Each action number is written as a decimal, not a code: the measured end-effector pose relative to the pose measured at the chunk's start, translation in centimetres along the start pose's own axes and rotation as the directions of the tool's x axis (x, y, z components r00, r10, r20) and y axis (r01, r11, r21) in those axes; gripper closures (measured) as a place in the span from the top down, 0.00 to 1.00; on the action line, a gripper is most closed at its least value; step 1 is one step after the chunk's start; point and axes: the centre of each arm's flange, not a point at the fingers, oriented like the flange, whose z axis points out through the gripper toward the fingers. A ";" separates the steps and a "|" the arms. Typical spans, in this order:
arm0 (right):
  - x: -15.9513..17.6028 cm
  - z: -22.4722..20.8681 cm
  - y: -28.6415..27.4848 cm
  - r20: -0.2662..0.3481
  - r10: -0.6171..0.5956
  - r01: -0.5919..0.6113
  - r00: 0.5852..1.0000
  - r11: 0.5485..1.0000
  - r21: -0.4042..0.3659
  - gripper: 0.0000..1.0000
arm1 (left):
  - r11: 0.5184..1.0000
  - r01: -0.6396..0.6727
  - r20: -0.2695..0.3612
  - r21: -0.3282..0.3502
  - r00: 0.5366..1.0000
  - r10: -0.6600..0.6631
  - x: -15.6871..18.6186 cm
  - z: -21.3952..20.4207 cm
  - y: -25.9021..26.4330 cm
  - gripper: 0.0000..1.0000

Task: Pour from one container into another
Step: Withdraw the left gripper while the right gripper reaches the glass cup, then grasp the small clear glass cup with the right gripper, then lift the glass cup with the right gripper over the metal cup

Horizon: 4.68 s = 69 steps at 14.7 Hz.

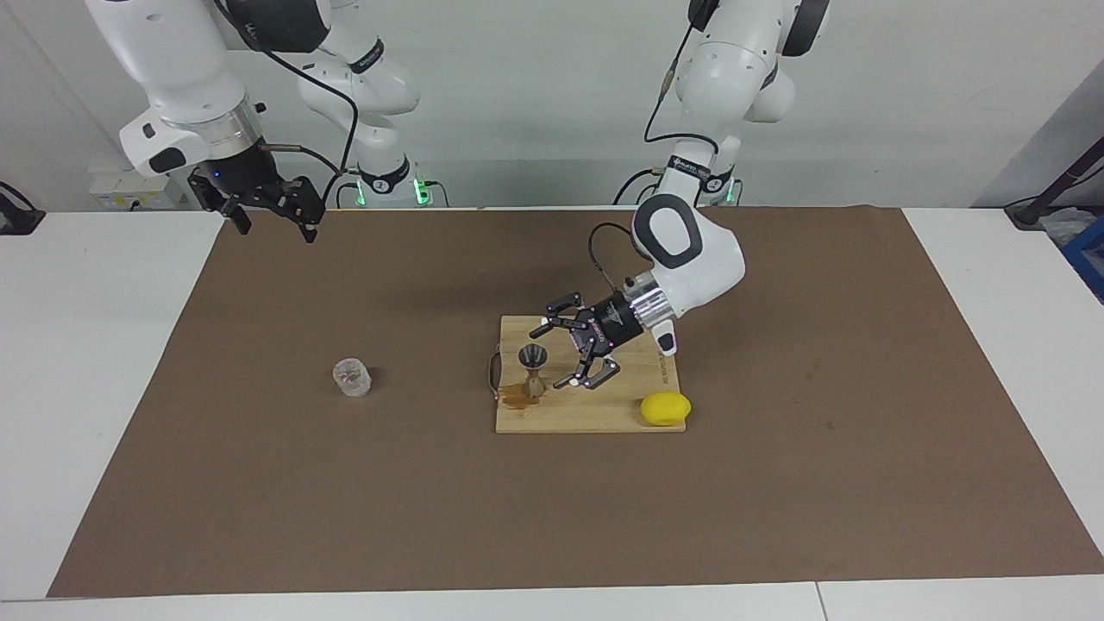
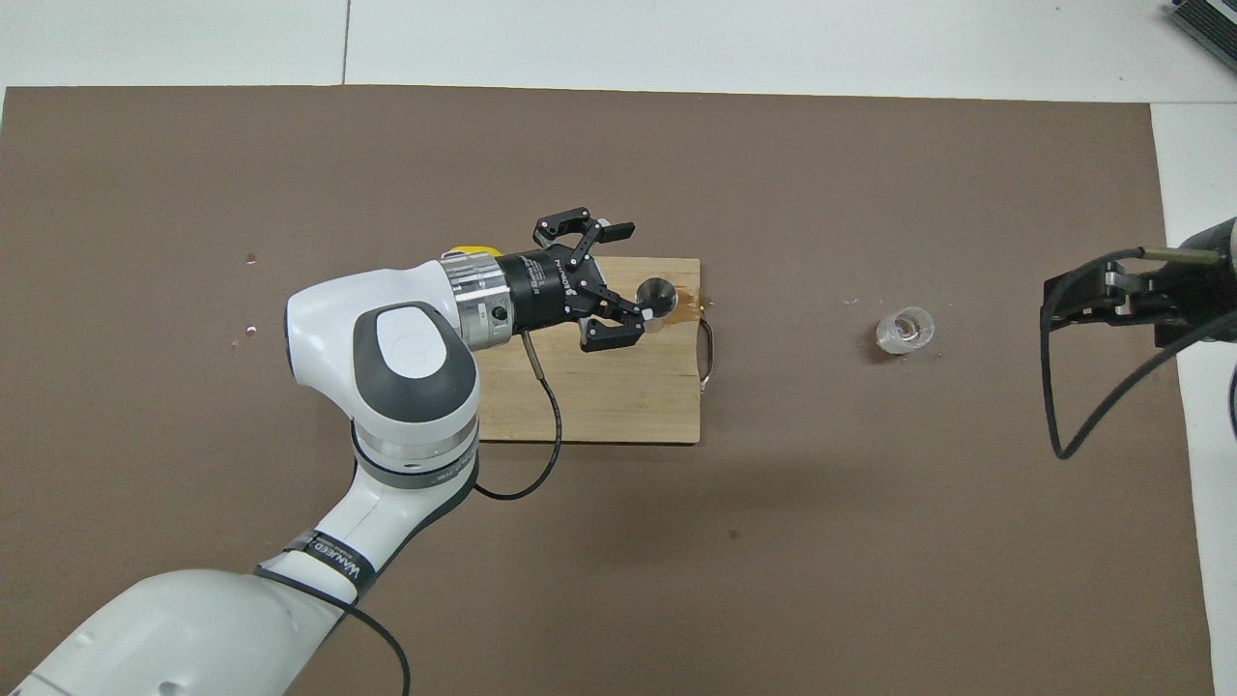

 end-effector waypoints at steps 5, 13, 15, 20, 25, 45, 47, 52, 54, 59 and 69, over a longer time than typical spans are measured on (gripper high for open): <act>0.1 0.1 0.3 0.001 0.006 -0.006 1.000 1.000 0.000 1.00 | 0.963 -0.267 -0.180 -0.021 0.949 0.259 -5.2 -6.2 1.6 1.00; 1.3 3.4 0.6 -0.023 0.237 -0.236 0.971 0.972 0.013 0.96 | 0.702 -0.688 -0.621 0.185 0.472 0.626 -7.4 -15.4 6.4 1.00; 1.7 5.0 0.4 -0.012 0.351 -0.350 0.936 0.936 0.029 0.97 | 0.640 -0.697 -0.654 0.322 0.325 0.683 -7.3 -19.0 7.5 1.00; 3.1 10.9 2.0 0.075 0.661 -0.664 0.747 0.737 0.124 0.96 | 0.354 -0.673 -0.471 0.650 0.009 0.882 -5.9 -26.5 9.4 1.00; 5.5 17.6 4.3 0.263 0.776 -0.819 0.573 0.554 0.149 0.96 | -0.137 -0.464 0.000 0.875 -0.284 0.959 -4.2 -30.6 9.4 1.00; 7.5 35.2 9.8 0.578 0.804 -0.990 0.138 0.126 0.061 0.93 | -0.422 -0.254 0.365 0.870 -0.242 0.899 -10.7 -36.0 2.9 1.00; 7.5 35.2 9.2 0.591 0.795 -0.991 0.134 0.121 0.063 0.93 | -0.421 -0.256 0.364 0.870 -0.242 0.899 -10.6 -36.0 2.9 1.00; 7.6 35.6 6.7 0.607 0.781 -0.989 0.145 0.130 0.069 0.91 | -0.421 -0.260 0.362 0.869 -0.248 0.899 -10.7 -36.0 2.9 1.00; 7.6 35.6 6.4 0.607 0.780 -0.989 0.148 0.135 0.068 0.81 | -0.423 -0.259 0.363 0.868 -0.248 0.898 -10.7 -35.9 2.8 1.00; 7.5 35.6 6.3 0.611 0.771 -0.983 0.178 0.163 0.080 0.50 | -0.423 -0.259 0.363 0.868 -0.249 0.898 -10.7 -35.9 2.8 1.00; 8.5 28.4 -2.9 0.613 0.784 -0.995 0.097 0.087 0.047 0.50 | -0.423 -0.259 0.363 0.868 -0.248 0.898 -10.7 -35.9 2.8 1.00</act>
